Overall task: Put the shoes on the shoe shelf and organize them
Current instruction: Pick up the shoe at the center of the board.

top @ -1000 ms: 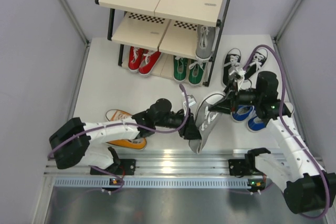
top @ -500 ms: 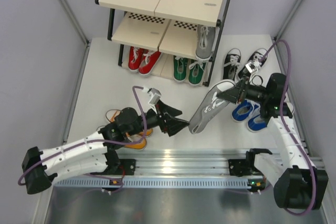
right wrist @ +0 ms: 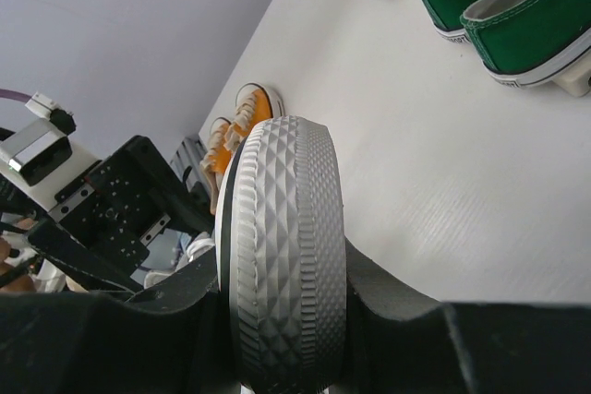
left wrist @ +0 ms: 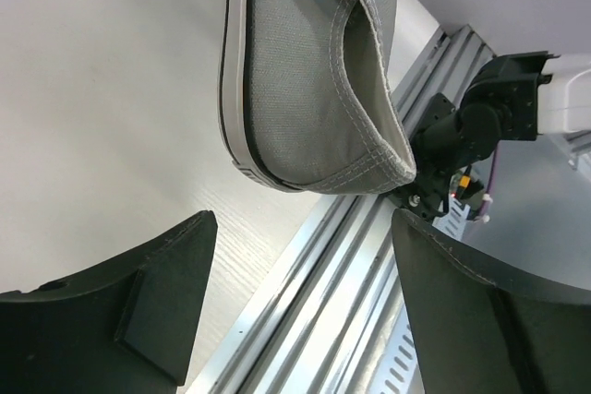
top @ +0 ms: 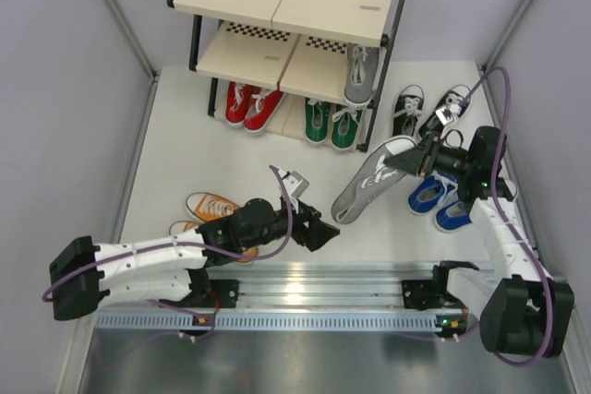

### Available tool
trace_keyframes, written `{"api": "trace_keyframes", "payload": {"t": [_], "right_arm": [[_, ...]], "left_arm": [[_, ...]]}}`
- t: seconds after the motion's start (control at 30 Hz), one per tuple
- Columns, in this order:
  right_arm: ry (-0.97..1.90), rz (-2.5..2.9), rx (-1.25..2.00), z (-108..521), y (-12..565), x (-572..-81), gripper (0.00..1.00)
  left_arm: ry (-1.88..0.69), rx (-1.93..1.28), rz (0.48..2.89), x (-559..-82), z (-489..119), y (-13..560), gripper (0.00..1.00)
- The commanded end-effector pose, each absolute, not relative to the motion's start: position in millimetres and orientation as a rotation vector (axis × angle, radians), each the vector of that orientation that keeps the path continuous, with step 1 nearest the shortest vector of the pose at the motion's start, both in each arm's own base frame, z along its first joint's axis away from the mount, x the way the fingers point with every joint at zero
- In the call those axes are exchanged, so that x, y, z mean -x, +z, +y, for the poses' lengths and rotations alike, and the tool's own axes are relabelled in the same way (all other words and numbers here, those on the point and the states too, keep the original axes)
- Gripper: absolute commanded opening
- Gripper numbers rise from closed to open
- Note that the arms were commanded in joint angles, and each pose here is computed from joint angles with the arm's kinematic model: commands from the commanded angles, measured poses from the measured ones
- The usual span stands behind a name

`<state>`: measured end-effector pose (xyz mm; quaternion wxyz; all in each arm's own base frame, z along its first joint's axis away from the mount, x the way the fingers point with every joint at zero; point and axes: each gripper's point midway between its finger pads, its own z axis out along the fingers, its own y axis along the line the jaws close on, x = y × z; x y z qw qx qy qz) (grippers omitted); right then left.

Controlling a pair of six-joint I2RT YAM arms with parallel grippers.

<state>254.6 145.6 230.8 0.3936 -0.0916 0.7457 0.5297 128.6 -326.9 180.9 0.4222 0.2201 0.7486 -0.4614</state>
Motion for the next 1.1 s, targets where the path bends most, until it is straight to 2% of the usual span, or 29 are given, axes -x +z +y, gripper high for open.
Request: {"api": "trace_keyframes", "payload": {"t": [0.0,0.2,0.43,0.6,0.77,1.07], "right_arm": [[1.332,1.835,0.263,143,246,-258,0.0],[1.336,1.829,0.264,143,247,-257,0.0],[1.365,1.815,0.272,145,251,-253,0.0],[1.396,1.797,0.291,146,256,-250,0.0],[1.417,1.772,0.297,146,262,-247,0.0],[1.443,1.74,0.333,149,271,-241,0.0]], "left_arm": [[-1.13,-0.59,1.757,-137,-337,211,0.82],[-1.132,-0.608,1.683,-142,-347,219,0.84],[-1.161,-0.569,1.742,-147,-366,201,0.87],[-1.181,-0.458,1.728,-156,-365,209,0.9],[-1.318,-0.364,1.671,-153,-366,227,0.96],[-1.484,-0.195,1.632,-152,-362,247,0.96]]}}
